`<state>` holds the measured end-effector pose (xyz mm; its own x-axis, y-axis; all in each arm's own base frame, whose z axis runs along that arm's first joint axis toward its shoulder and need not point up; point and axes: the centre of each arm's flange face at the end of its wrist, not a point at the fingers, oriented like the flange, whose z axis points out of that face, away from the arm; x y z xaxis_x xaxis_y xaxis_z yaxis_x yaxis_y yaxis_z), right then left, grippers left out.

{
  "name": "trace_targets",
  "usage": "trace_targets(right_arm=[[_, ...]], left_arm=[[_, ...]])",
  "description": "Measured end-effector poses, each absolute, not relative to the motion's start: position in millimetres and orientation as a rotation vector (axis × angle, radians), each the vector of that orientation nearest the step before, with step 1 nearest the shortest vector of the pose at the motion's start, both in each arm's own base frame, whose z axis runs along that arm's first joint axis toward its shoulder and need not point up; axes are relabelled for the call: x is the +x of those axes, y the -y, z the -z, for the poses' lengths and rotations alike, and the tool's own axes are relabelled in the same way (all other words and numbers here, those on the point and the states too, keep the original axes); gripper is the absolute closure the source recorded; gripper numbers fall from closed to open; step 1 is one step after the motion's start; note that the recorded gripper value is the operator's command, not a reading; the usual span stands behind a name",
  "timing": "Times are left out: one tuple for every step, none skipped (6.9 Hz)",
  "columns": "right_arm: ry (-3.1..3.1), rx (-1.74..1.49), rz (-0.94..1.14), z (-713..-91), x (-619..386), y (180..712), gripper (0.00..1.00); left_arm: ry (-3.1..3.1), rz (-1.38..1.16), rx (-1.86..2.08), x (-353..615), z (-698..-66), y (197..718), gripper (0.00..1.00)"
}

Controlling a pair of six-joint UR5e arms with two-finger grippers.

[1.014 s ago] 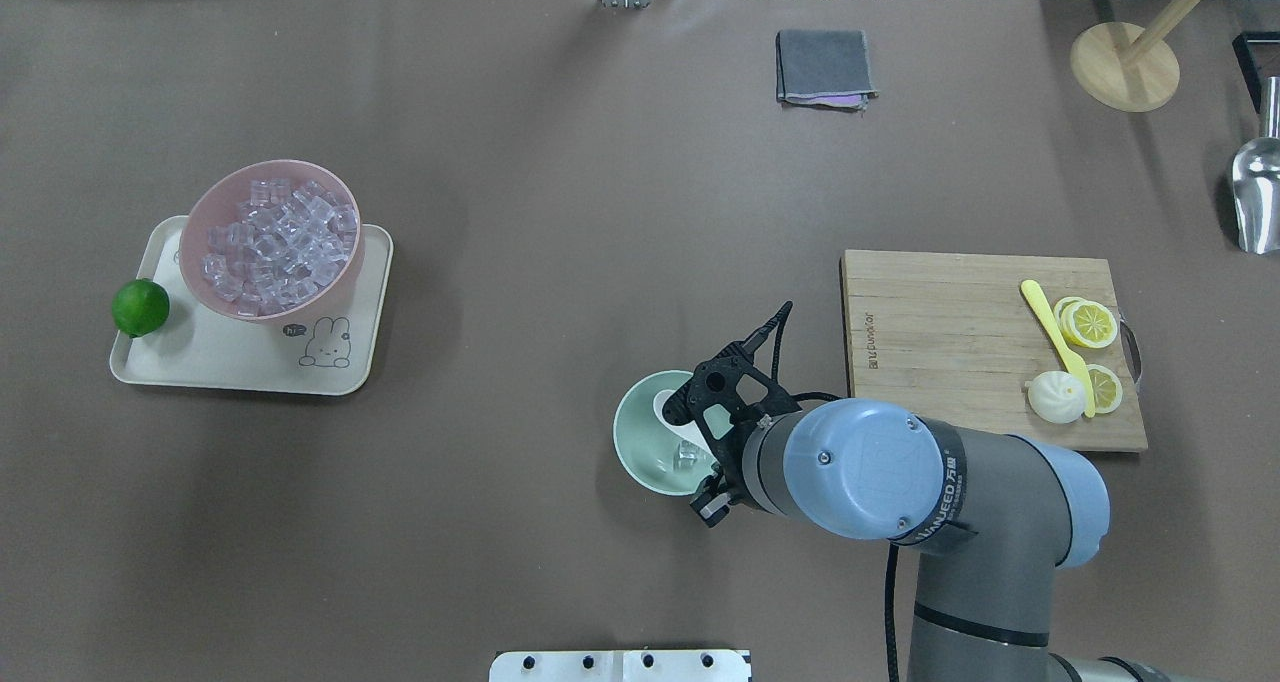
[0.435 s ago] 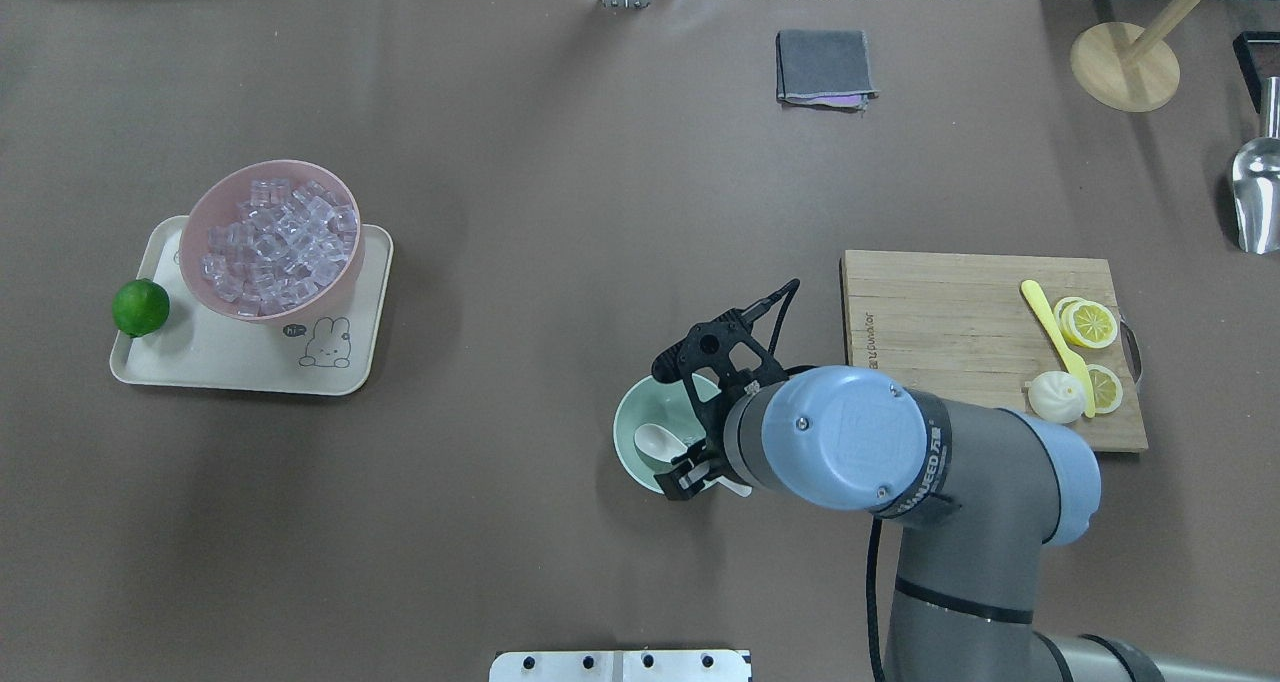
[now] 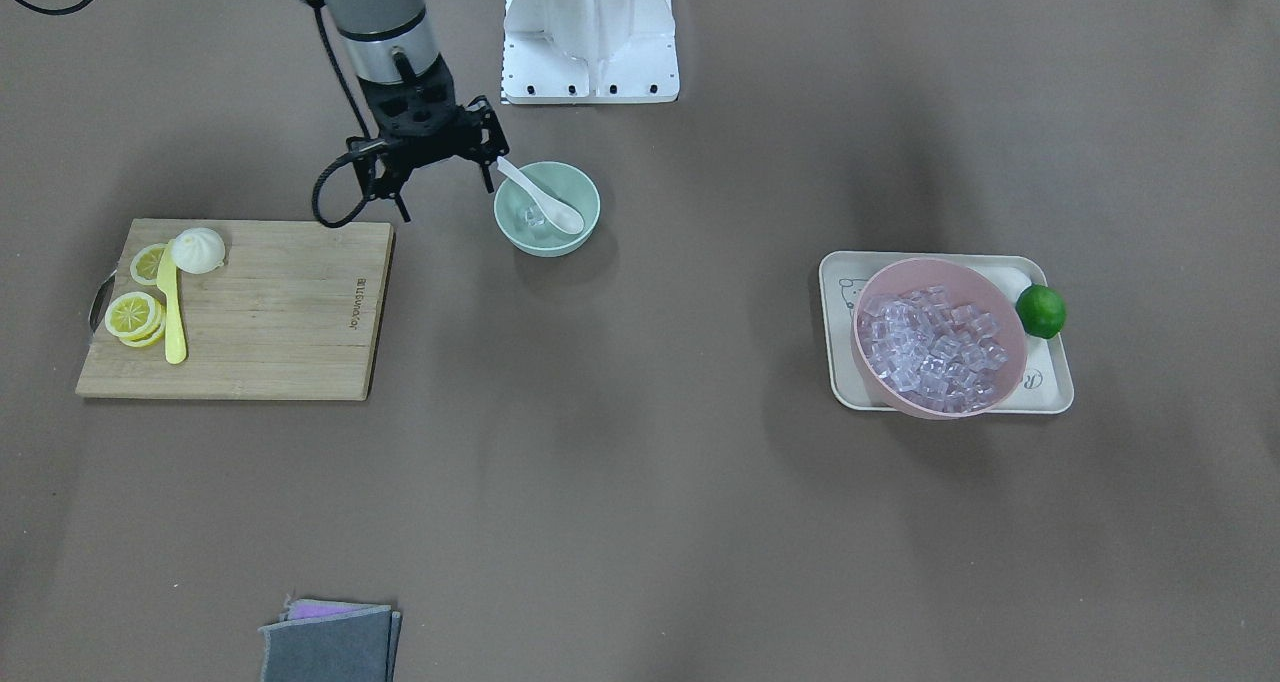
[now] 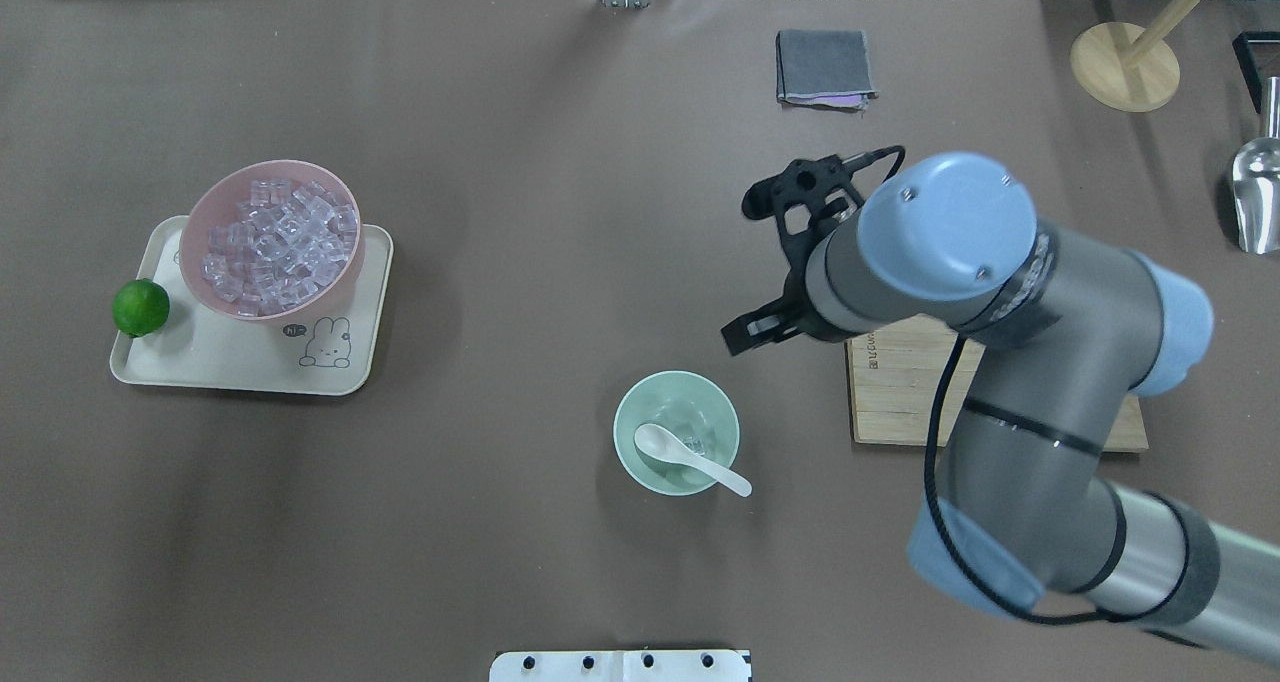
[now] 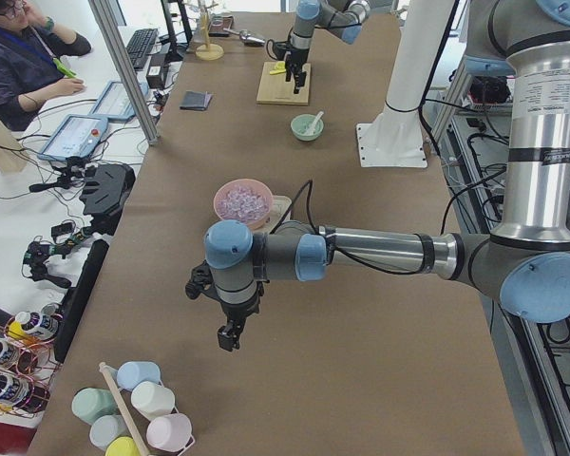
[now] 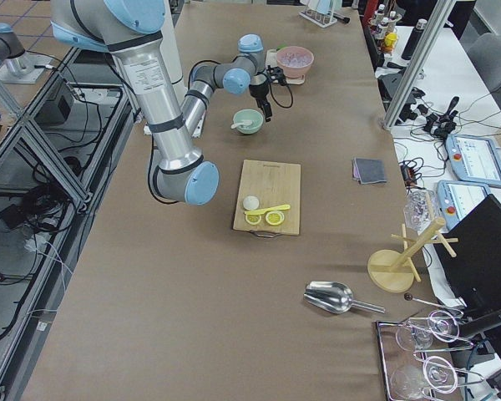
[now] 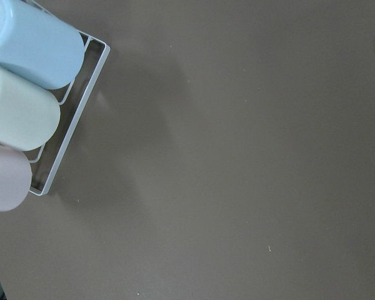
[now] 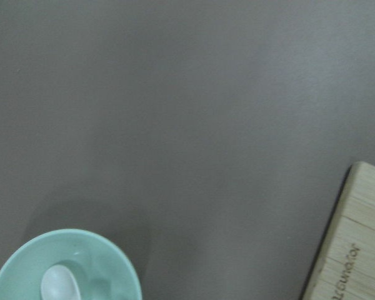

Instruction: Put spoon and ice into bowl

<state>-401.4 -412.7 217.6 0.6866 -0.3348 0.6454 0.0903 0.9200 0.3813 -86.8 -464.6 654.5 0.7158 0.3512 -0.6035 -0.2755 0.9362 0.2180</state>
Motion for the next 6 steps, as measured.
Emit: trace_targets(right_arm=[[0.757, 0.312, 0.167, -235.0, -358.7, 447.1, 0.00], [0.734, 0.291, 0.113, -257.3, -312.5, 478.3, 0.00], [0.731, 0.258, 0.103, -284.3, -260.2, 509.3, 0.00], [0.741, 0.220, 0.123, -323.9, -198.3, 537.9, 0.00], [0.729, 0.198, 0.164, -375.8, -138.6, 551.1, 0.00], [0.706, 0.182, 0.200, -426.8, -88.7, 552.8, 0.00]], left_arm=[[-0.733, -0.330, 0.085, -83.5, -671.3, 447.3, 0.02], [-0.796, -0.306, 0.070, -79.1, -678.8, 439.2, 0.02], [-0.851, -0.264, 0.061, -75.3, -678.5, 436.9, 0.02], [-0.876, -0.203, 0.040, -73.7, -675.8, 437.3, 0.02], [-0.886, -0.161, 0.024, -73.0, -674.4, 437.6, 0.02], [-0.890, -0.145, 0.017, -72.8, -674.5, 437.1, 0.01]])
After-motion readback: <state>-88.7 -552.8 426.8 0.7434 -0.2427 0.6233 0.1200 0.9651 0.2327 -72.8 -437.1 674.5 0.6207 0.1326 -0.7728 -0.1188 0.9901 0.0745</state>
